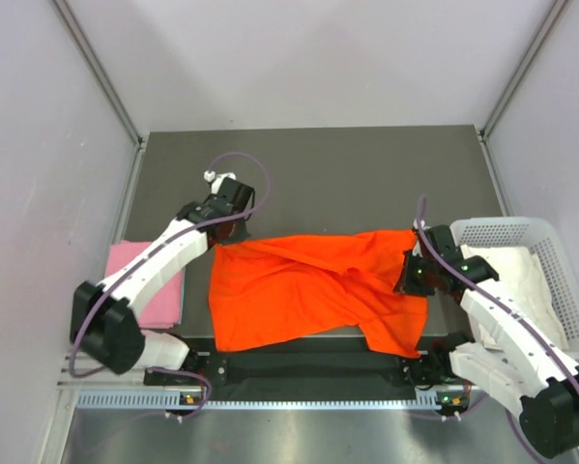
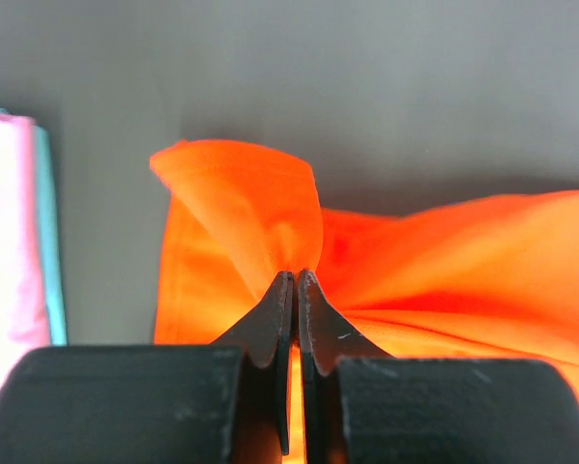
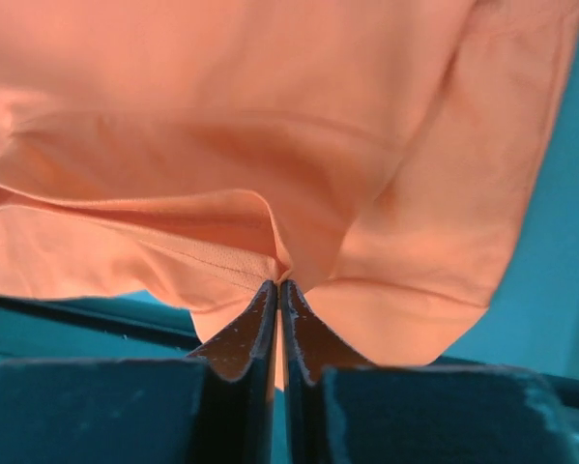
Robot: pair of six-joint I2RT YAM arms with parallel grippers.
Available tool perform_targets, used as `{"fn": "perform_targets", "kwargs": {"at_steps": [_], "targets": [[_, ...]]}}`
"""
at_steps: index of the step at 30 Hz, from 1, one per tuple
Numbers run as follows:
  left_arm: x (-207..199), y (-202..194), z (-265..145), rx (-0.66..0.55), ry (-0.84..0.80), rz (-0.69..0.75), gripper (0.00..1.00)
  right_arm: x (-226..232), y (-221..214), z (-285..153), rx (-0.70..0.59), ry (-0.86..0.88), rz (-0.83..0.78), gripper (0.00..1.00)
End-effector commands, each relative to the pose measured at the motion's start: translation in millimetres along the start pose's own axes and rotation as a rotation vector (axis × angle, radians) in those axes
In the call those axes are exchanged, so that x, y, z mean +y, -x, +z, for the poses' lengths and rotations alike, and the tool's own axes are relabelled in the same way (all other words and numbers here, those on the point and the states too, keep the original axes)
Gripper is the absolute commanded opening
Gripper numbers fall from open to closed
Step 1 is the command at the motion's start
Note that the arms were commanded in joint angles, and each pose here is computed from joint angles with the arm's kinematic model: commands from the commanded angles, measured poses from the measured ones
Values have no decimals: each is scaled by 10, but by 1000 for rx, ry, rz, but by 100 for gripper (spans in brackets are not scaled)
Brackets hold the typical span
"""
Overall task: Fold and stack the t-shirts
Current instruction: Flatten the tshirt out
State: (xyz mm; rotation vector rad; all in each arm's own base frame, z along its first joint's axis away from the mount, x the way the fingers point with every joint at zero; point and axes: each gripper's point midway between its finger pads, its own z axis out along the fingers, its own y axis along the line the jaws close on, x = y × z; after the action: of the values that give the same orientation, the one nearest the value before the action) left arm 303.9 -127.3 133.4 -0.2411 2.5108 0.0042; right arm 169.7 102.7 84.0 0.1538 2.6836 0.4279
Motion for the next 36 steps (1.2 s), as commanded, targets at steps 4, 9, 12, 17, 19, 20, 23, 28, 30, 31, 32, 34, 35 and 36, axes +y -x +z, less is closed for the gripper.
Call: {"fn": "perform_targets", "kwargs": {"at_steps": [4,9,12,17,19,20,23,28,30,31,32,34,35,36], "targets": [[25,546,-364,-321,-80,-142,0,241,895,-348,-303,24,44,0],[-145,964,-299,-432,-82,-137,0,299,1757,-427,-448,-31,53,0],[-261,1194,-80,-449,-51,-133,0,272,2278,-420,-507,-34,75,0],[-410,1477,426,-472,38,-85,0,68,2929,-171,-540,-79,34,0],[-454,1550,658,-483,61,-75,0,-35,3057,-76,-551,-102,8,0],[-449,1569,730,-486,77,-78,0,-68,3164,65,-545,-105,5,0],[-423,1623,1041,-483,118,-91,0,-46,3359,355,-515,-61,-29,0],[-347,1777,1388,-492,200,-96,0,-70,3614,706,-504,-38,3,0],[-324,1864,1463,-517,211,-95,0,-70,3740,803,-511,-33,10,0],[-320,1901,1470,-530,221,-94,0,-87,3796,813,-520,-38,17,0],[-284,1950,1461,-554,248,-104,0,-81,3871,844,-527,-36,34,0],[-261,1995,1500,-567,283,-98,0,-74,3952,853,-536,-22,52,0],[-241,2012,1509,-573,302,-101,0,-25,4019,845,-544,-5,53,0],[-187,2016,1528,-573,347,-108,0,-21,4034,852,-542,-5,52,0]]}}
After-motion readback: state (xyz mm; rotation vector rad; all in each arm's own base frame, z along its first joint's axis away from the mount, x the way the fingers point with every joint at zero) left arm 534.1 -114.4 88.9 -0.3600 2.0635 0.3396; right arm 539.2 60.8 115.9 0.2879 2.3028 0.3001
